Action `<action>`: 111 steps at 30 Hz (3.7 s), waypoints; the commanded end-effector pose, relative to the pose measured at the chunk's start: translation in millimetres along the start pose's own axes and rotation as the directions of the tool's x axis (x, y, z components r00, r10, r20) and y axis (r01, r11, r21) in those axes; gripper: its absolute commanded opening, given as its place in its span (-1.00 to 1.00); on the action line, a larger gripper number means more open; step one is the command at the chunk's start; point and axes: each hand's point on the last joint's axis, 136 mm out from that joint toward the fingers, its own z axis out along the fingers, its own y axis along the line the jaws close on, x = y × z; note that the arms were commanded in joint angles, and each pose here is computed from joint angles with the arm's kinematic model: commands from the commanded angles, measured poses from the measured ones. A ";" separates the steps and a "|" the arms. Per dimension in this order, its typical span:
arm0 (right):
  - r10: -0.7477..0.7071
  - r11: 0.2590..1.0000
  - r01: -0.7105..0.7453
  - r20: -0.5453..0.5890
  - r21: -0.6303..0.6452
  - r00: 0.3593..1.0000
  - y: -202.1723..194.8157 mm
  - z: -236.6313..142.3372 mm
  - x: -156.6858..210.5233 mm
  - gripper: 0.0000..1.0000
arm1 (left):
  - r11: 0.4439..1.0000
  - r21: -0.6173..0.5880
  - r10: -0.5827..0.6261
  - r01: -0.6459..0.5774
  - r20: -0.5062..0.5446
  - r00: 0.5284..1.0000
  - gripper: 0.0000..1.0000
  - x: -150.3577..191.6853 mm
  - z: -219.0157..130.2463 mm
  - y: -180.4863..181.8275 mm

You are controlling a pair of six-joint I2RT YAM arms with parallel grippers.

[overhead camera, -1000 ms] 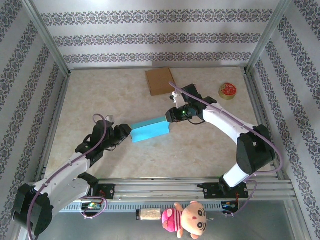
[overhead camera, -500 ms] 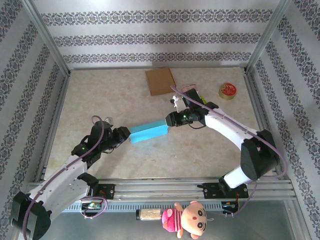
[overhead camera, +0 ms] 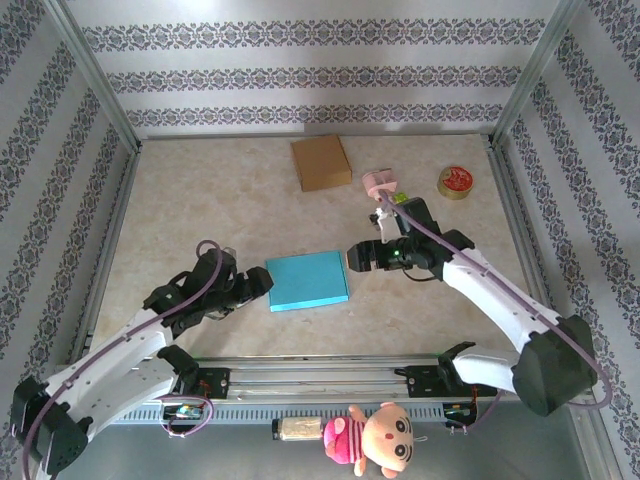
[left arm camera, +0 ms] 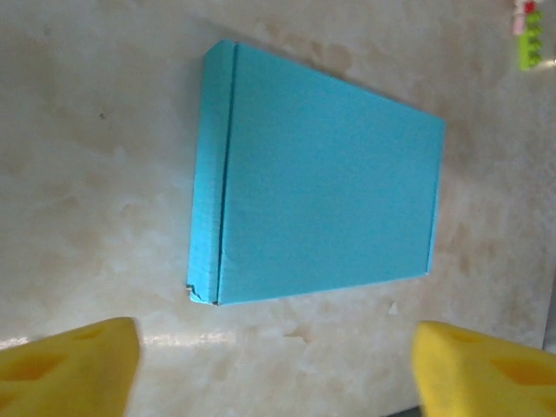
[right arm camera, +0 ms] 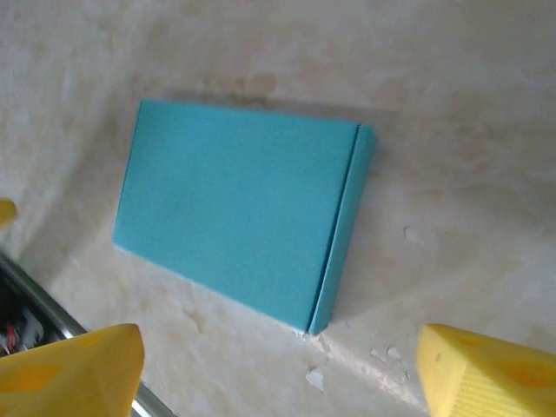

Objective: Fold the paper box

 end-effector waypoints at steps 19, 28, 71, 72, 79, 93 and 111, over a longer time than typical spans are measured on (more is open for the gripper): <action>0.122 0.990 -0.136 -0.275 -0.031 0.954 -2.4 109.5 28.0 0.44 | 0.998 0.062 -0.007 0.010 -0.047 0.999 0.59 -6.4 93.6 -24.2; 0.202 0.974 -0.218 -0.198 -0.063 0.959 18.7 125.6 -3.3 0.02 | 1.000 0.015 -0.019 0.019 -0.018 1.000 -0.11 -22.1 103.3 -14.2; 0.135 0.983 -0.091 0.293 -0.159 0.947 85.3 278.1 -275.4 0.43 | 0.972 -0.234 0.047 -0.009 0.159 0.986 0.23 -351.0 157.9 93.3; 0.124 0.986 -0.083 0.298 -0.146 0.946 85.1 274.6 -275.3 0.44 | 0.970 -0.242 0.050 -0.010 0.157 0.986 0.27 -350.6 156.2 94.8; 0.047 0.995 -0.012 0.359 -0.099 0.932 95.6 233.6 -292.2 0.58 | 0.970 -0.239 0.076 -0.030 0.185 0.980 0.58 -355.5 134.0 83.5; -0.134 0.977 0.197 0.494 -0.077 0.859 146.4 92.6 -319.1 0.96 | 0.996 -0.002 0.078 -0.087 0.469 0.880 0.86 -338.2 -16.9 -18.2; -0.288 0.915 0.051 0.558 0.401 0.779 -27.6 -95.6 -130.4 0.96 | 0.956 -0.128 0.288 -0.263 0.563 0.774 0.99 -146.7 -104.7 -5.9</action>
